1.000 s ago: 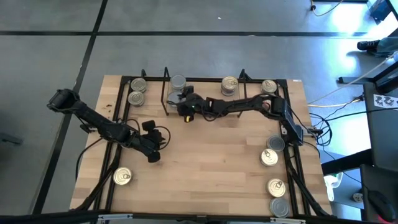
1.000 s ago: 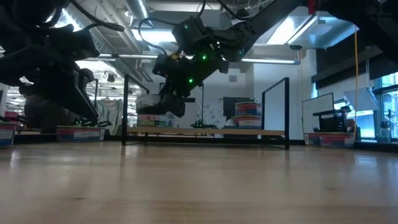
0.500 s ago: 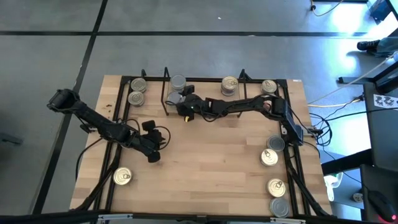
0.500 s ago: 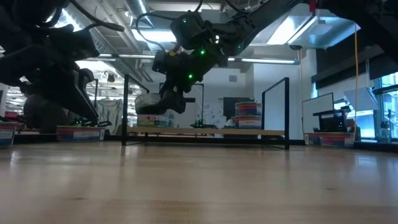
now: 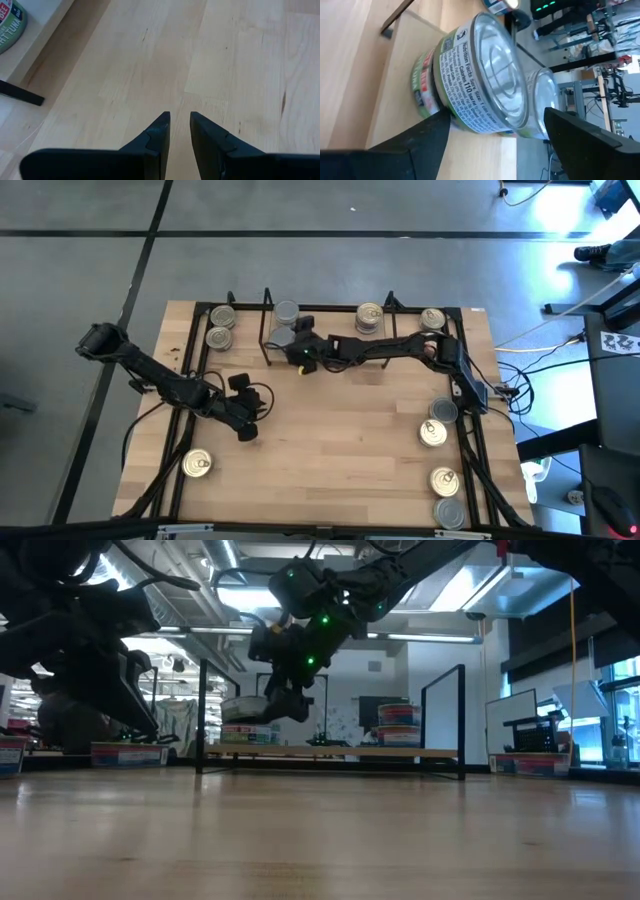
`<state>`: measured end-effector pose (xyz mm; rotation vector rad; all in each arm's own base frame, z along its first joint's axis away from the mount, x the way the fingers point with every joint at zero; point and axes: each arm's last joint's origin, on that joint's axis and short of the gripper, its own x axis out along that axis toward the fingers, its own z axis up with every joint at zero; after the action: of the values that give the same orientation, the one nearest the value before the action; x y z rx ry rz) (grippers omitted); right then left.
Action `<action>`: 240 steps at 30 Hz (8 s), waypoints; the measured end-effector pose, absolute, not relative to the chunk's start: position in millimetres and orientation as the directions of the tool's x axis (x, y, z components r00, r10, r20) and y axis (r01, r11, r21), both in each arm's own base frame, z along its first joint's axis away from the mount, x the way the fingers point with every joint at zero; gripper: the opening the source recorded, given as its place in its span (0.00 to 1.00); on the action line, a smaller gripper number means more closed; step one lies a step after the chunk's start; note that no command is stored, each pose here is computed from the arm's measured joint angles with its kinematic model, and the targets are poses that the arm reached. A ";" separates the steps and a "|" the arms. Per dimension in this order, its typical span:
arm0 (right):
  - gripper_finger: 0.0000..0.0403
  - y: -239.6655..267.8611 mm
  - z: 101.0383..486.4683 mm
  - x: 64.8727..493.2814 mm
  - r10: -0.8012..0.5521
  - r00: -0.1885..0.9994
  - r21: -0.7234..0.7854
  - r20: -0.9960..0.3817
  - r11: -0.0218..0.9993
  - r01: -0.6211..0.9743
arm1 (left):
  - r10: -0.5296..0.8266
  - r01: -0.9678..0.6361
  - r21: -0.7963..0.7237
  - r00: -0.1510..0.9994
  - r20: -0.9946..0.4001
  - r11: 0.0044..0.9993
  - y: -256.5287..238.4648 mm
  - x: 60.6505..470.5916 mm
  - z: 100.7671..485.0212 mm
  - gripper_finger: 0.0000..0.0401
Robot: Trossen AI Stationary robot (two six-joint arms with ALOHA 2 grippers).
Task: Stack canned seafood by type on shelf
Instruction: Stack the green white tuna can on top of the other green white tuna can on the shelf, then put the blue pink tuna can on the shelf aligned with the stacked blue pink tuna cans
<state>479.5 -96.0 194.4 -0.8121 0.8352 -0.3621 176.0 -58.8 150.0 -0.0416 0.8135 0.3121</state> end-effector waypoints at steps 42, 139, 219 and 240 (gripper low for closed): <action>0.79 -63.5 221.5 439.7 -0.444 0.479 -0.452 -0.757 0.886 0.107 | 0.254 -0.283 0.082 0.649 -0.717 0.956 -59.4 176.5 150.5 0.18; 0.79 121.3 162.9 182.8 -0.150 0.231 0.103 -0.961 0.583 0.806 | 0.142 -0.173 0.005 0.793 -0.593 0.985 -105.9 243.3 128.2 0.56; 0.79 153.2 180.8 337.4 -0.192 0.782 -0.130 -0.594 0.981 0.142 | 0.061 -0.105 -0.067 0.879 -0.473 0.992 -98.5 277.4 142.7 0.47; 0.79 162.0 151.9 291.4 -0.300 0.716 -0.183 -0.630 0.954 0.239 | 0.040 -0.044 0.009 0.801 -0.597 0.999 -90.9 315.5 123.3 0.40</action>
<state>291.4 162.0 151.9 -0.0903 0.7127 -0.2988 315.5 -90.9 123.3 -0.0051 0.6397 0.0449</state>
